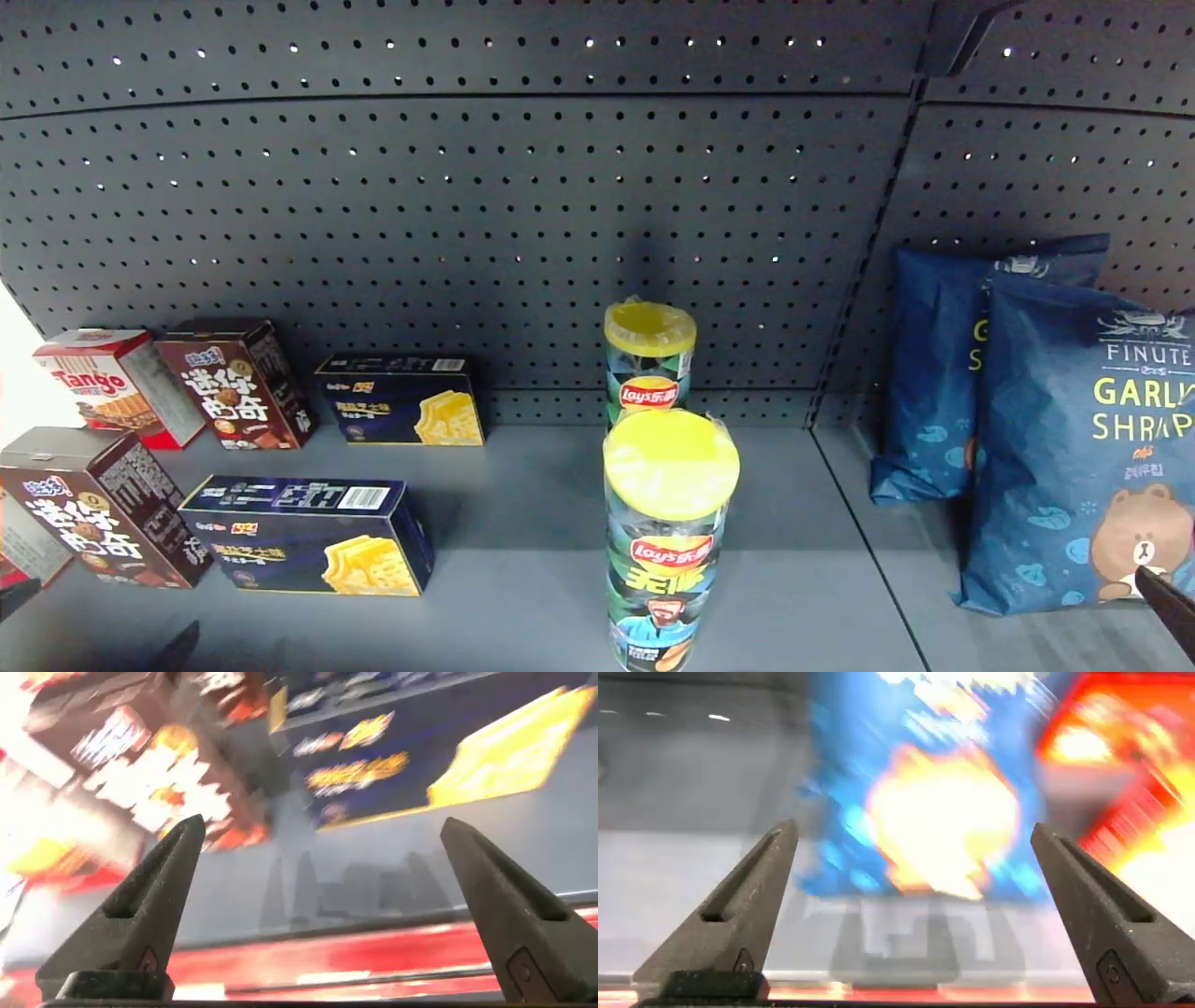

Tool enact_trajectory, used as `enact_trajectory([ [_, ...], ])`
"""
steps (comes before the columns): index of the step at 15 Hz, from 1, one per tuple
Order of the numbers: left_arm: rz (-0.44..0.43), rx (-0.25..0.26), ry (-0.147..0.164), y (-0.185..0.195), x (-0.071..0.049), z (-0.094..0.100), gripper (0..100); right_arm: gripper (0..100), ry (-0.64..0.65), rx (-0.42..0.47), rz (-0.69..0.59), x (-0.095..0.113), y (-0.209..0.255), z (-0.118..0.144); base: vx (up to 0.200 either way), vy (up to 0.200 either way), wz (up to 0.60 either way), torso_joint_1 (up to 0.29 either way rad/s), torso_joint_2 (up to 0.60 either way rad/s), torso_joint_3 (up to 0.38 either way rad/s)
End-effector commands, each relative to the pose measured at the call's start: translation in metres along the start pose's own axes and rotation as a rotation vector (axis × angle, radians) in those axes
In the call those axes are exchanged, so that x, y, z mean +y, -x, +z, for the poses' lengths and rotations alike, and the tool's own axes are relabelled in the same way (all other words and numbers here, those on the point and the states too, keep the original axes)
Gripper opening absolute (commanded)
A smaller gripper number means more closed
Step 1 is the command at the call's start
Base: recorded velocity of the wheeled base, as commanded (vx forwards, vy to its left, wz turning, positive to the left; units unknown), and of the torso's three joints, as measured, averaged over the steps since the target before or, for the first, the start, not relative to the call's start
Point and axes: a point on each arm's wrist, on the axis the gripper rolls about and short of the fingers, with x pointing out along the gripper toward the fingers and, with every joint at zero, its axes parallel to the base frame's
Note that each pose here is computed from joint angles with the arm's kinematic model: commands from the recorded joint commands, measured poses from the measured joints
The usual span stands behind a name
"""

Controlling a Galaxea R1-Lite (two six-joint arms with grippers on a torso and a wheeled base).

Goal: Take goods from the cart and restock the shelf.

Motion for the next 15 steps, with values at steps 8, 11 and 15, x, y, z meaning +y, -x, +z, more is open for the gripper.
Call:
enact_trajectory([
  [8,0.034,-0.049,-0.036,0.034,-0.008,-0.055,100,100,-0.024,-0.033,-0.14,-0.008,0.067,-0.063,0.0,0.0,0.0,0.0,0.0,0.0],
  [11,0.012,-0.083,-0.034,0.048,-0.009,-0.065,100,100,-0.064,-0.092,-0.089,-0.007,0.071,-0.066,0.0,0.0,0.0,0.0,0.0,0.0],
  [15,0.009,-0.074,-0.031,0.047,-0.009,-0.065,100,100,-0.064,-0.091,-0.103,-0.007,0.071,-0.065,0.0,0.0,0.0,0.0,0.0,0.0],
])
